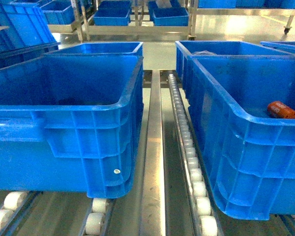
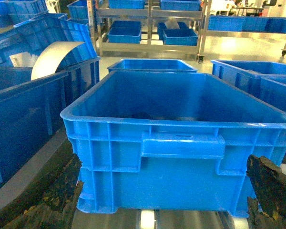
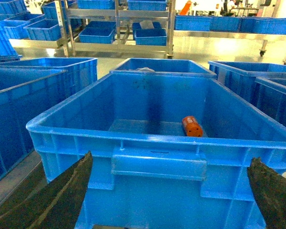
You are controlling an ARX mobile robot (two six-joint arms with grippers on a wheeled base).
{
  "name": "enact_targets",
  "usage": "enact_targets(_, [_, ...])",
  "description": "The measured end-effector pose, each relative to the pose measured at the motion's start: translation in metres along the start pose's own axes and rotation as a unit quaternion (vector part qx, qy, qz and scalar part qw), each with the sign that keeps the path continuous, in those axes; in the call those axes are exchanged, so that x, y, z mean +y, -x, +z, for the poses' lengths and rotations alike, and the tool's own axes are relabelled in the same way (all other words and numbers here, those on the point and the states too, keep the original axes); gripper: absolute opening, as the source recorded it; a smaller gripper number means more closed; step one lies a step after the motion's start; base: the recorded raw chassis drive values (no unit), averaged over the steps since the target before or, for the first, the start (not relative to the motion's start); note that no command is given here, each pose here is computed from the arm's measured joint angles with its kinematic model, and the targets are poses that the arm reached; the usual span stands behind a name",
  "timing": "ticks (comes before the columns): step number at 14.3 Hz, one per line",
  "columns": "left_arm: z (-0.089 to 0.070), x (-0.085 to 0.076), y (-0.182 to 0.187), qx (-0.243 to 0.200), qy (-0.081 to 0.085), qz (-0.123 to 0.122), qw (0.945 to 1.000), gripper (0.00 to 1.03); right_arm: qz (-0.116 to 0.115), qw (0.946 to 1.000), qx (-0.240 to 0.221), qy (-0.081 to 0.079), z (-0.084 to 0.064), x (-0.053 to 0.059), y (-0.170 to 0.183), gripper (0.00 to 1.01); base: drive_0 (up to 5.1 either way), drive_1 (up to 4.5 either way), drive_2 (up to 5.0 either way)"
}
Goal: Sort blue parts and orange caps into right shelf containers
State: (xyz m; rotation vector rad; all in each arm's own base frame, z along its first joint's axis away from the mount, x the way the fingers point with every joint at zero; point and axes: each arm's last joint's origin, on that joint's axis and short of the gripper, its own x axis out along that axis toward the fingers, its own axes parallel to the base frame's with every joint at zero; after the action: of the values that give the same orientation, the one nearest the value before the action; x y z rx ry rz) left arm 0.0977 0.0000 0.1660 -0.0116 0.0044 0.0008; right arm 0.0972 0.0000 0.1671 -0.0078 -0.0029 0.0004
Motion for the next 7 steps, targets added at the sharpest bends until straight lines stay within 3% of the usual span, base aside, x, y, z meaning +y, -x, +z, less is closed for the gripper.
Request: enact_targets(7, [0.0000,0.0000,0.0000,0.000,0.000,0.000,1.0000,0.98,0.000,1.0000,0.000,0.000,0.0000,0.0000,0.0000,0.98,0.0,0.00,0.0])
